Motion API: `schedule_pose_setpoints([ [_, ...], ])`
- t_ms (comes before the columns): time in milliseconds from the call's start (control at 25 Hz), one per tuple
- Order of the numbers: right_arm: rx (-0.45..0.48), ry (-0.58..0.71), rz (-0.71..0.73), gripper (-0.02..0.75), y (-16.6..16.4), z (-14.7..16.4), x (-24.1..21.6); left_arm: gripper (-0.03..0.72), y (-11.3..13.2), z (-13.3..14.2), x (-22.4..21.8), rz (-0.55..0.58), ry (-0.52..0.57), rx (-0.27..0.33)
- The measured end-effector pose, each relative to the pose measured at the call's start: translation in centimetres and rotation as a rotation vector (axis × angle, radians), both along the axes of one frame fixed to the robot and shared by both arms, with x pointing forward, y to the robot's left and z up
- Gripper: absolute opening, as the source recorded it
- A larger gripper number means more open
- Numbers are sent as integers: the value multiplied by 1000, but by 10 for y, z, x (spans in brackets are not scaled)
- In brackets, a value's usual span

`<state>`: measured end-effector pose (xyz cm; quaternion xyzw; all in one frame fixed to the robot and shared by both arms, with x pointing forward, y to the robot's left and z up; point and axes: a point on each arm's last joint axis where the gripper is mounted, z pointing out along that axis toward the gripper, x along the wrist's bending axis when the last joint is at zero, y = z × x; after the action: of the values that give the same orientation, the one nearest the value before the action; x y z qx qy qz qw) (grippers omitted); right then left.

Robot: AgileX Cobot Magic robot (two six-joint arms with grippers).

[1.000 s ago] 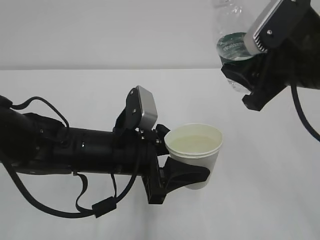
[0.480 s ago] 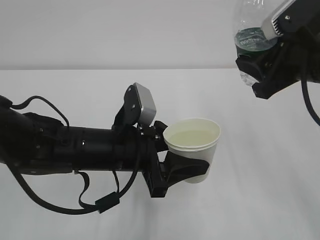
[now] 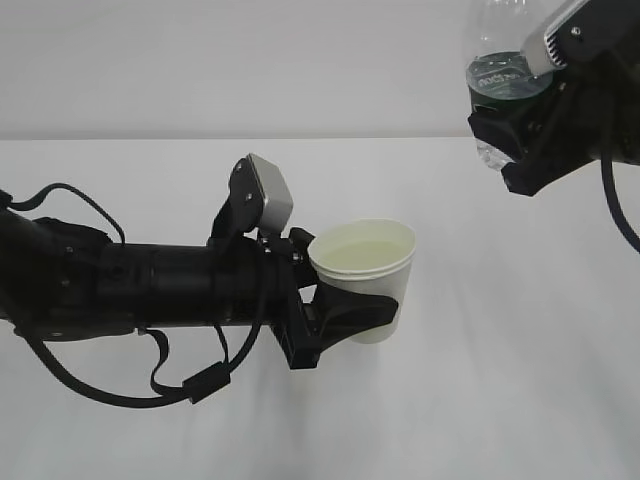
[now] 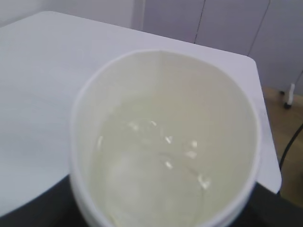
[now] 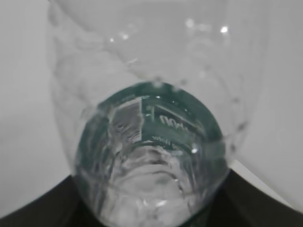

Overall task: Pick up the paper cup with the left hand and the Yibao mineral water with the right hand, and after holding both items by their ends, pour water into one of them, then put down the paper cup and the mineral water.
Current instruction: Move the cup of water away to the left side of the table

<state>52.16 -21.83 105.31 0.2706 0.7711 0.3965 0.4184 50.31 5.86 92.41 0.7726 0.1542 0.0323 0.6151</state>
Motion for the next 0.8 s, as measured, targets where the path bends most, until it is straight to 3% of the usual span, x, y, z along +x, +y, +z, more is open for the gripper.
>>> schedule_pose_setpoints([
  [800, -2, -1, 1, 413, 0, 0, 0, 457, 44, 0, 35, 164, 2, -4],
])
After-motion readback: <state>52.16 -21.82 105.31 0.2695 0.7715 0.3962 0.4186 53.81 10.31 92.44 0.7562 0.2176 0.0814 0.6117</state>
